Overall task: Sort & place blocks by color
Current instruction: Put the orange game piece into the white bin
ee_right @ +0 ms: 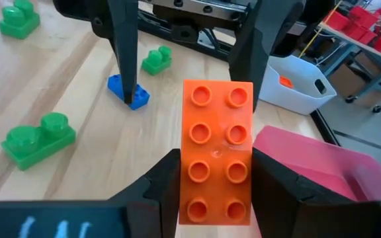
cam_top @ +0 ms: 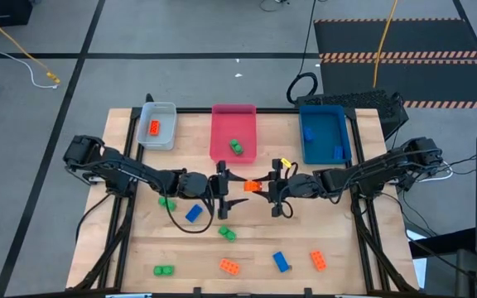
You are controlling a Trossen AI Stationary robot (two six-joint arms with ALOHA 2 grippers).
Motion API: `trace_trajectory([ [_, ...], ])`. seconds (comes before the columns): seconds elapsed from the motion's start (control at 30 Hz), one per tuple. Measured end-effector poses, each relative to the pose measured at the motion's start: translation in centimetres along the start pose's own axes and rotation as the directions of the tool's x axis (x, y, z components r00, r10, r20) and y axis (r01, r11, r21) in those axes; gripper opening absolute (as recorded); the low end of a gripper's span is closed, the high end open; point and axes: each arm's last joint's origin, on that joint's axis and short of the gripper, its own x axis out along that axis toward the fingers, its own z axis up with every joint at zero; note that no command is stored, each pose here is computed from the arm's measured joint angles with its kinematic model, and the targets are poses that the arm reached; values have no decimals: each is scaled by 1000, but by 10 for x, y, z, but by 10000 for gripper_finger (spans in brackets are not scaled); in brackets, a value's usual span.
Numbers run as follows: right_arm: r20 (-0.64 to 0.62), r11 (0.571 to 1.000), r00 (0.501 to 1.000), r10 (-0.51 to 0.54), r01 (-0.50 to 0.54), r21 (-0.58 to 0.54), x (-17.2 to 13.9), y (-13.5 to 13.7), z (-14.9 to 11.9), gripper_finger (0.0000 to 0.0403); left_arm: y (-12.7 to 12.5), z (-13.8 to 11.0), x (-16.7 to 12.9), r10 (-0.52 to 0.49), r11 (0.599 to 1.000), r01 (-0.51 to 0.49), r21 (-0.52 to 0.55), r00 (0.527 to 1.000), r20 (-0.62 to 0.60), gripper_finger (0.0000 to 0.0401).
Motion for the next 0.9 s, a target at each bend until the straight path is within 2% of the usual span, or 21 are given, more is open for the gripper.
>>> trace_trajectory([
  [0.47, 2, 1000, 1000, 3, -3, 11, 0, 0, 0, 131, 6, -1, 3, 26, 999, -26, -42, 1000, 2, 294],
  [0.63, 5, 1000, 1000, 3, -3, 27, 0, 0, 0, 131, 5, -2, 8, 33, 997, -29, -71, 998, 46, 294],
  [0.9, 10, 1000, 1000, 2, -2, 28, 0, 0, 1, 131, 5, -9, 15, 38, 997, -34, -63, 997, 60, 294],
])
